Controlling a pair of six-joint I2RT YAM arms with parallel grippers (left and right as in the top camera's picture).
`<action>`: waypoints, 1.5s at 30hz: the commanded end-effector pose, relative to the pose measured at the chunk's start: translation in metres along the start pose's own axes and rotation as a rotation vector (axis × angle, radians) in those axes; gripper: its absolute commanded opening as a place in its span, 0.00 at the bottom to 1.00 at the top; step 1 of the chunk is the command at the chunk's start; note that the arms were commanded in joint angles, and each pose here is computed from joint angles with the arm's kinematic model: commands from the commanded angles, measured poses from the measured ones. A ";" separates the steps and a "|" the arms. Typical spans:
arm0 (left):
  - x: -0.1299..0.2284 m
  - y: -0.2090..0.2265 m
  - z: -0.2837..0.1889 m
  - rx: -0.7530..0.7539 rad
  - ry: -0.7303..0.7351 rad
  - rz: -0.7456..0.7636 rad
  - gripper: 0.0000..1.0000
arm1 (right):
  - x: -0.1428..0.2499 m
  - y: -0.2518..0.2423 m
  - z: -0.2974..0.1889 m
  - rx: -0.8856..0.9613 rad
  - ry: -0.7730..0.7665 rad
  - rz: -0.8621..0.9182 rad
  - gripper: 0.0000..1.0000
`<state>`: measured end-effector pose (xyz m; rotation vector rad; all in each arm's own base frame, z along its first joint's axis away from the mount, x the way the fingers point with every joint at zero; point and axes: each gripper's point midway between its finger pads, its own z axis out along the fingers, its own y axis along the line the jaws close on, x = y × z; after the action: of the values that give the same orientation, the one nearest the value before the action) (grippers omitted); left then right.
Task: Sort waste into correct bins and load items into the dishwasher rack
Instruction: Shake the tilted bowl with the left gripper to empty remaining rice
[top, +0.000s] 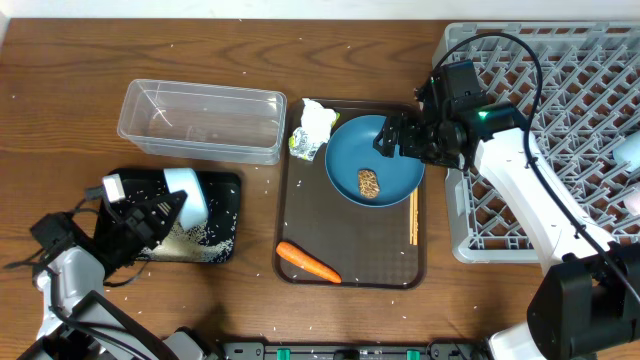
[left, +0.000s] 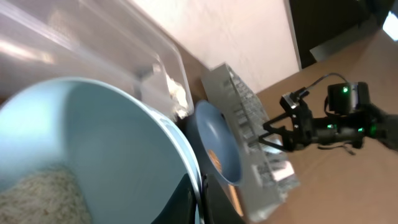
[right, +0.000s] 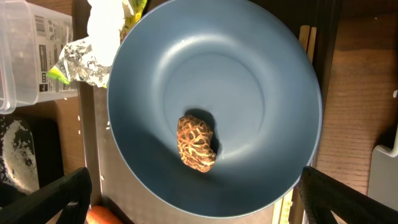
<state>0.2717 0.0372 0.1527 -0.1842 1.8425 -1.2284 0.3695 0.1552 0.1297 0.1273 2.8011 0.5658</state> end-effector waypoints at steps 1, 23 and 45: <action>-0.014 -0.002 -0.009 0.029 -0.062 0.066 0.06 | 0.002 0.005 0.001 -0.008 0.005 -0.017 0.99; -0.041 0.072 -0.037 -0.337 -0.173 -0.327 0.06 | 0.003 0.005 0.001 -0.007 0.006 -0.016 0.99; -0.043 0.051 -0.018 -0.166 -0.171 -0.440 0.06 | 0.001 0.006 0.001 -0.011 -0.002 -0.019 0.99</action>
<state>0.2995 0.1105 0.1374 -0.8396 1.7990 -1.2393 0.3707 0.1556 0.1303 0.1257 2.7955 0.5681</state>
